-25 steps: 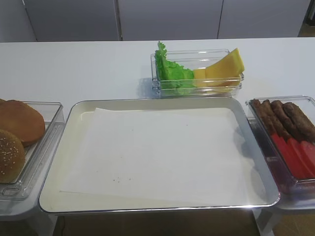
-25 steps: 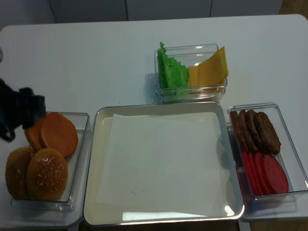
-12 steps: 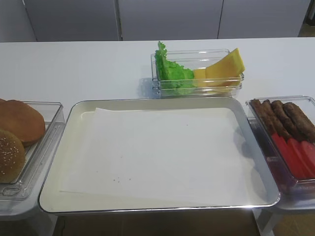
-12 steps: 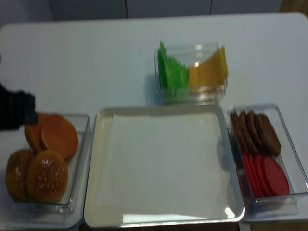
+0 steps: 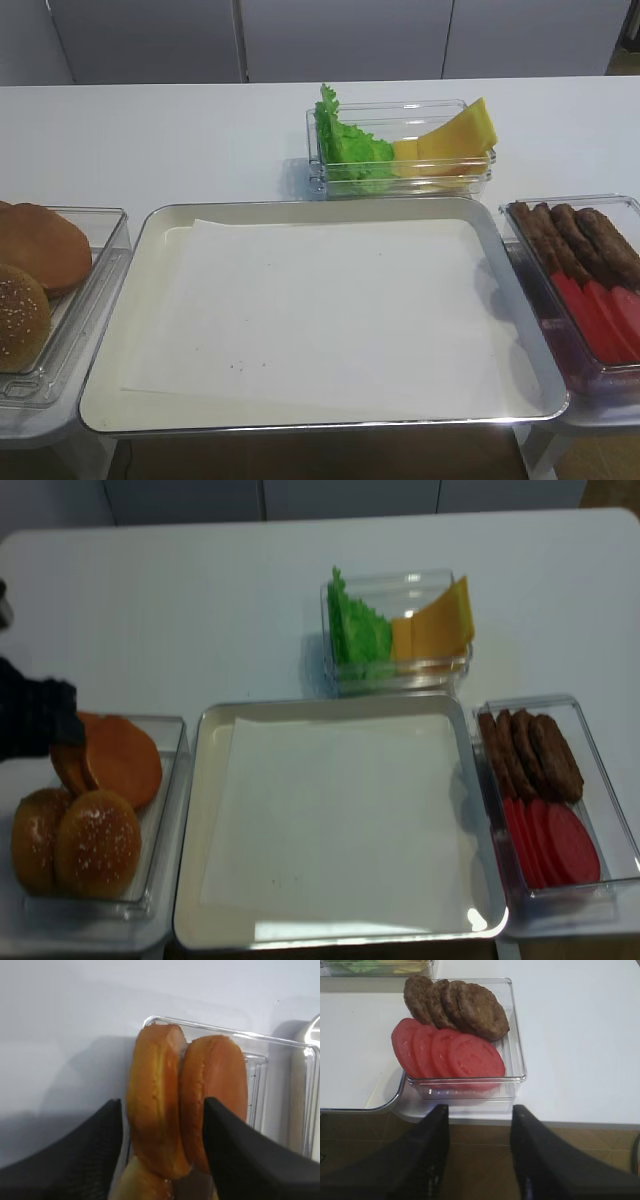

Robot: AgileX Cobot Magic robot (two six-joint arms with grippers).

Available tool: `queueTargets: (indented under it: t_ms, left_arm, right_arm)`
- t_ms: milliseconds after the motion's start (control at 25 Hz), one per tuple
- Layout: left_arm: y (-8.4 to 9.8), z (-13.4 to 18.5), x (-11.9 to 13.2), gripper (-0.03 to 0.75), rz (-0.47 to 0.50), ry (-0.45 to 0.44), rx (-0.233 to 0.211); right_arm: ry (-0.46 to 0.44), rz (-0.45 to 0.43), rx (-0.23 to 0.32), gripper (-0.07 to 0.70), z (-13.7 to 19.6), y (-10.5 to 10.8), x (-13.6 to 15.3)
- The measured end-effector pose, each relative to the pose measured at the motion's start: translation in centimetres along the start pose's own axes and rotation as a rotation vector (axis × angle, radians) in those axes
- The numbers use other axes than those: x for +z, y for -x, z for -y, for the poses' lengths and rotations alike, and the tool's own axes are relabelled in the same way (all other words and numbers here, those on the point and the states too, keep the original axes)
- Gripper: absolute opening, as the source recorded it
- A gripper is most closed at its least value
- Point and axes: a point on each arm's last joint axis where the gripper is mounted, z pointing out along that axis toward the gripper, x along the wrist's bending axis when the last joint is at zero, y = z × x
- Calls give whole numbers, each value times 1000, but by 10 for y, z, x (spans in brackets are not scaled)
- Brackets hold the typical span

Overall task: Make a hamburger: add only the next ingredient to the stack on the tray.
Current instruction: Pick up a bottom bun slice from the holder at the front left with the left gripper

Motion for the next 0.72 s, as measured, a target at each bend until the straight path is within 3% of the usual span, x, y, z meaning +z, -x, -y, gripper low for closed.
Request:
queueTargets:
  t_ms: [240,480,720]
  left_arm:
    - [-2,-3,3,376,-6,21,-1]
    - [-2,-4,3,296,-11,27,2]
    - [-3,-4,3,281,-24,23,15]
  right_arm:
    - [0,0,0,323,0,0,0]
    - [0,0,0,323,0,0,0]
    - [0,0,0,323,0,0,0]
